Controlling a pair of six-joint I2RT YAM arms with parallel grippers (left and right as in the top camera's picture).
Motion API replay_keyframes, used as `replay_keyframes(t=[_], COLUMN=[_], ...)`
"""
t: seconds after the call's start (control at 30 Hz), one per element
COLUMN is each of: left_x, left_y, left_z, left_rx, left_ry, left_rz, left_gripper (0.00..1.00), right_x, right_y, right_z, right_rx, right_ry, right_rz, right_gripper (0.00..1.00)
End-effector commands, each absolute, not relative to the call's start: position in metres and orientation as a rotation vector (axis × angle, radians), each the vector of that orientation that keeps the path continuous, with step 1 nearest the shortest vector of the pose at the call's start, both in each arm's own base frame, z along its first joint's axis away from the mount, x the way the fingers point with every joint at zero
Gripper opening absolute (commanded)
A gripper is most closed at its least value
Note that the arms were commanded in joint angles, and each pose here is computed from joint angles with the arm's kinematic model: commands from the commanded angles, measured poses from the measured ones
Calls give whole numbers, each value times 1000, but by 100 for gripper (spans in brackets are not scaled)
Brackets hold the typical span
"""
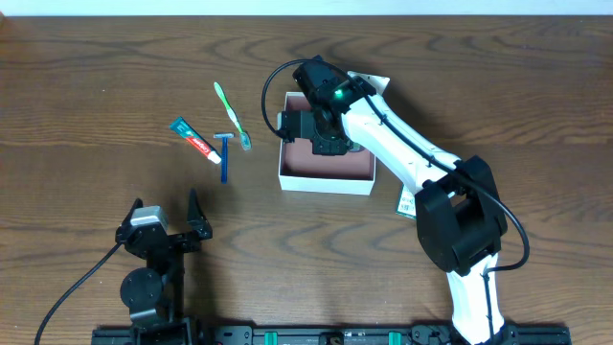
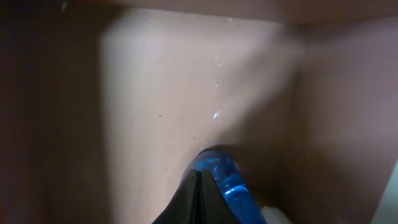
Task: Pack container
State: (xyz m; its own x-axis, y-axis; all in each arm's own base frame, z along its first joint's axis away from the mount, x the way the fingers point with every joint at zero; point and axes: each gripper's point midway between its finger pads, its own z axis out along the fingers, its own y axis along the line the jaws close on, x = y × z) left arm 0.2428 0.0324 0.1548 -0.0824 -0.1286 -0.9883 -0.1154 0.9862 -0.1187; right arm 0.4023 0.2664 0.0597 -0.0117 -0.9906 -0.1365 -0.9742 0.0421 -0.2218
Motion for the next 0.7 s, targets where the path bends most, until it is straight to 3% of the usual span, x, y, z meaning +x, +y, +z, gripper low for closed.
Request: replay_keyframes(t=[0.0, 0.43, 0.67], left_x=[242, 242, 242], left_y=[32, 32, 32], left_z=[139, 139, 139], left_rx=[-177, -177, -177], left_ry=[1705, 1705, 1705], left_rz=[-6, -6, -6], left_gripper=[98, 98, 98], right_x=[409, 415, 417], right_y=[253, 269, 332], right_z=[57, 65, 126], right_rx=[-1998, -1978, -1857], right_ry=[2106, 2037, 1888], right_rz=[-108, -79, 32], right_gripper=[1, 1, 1])
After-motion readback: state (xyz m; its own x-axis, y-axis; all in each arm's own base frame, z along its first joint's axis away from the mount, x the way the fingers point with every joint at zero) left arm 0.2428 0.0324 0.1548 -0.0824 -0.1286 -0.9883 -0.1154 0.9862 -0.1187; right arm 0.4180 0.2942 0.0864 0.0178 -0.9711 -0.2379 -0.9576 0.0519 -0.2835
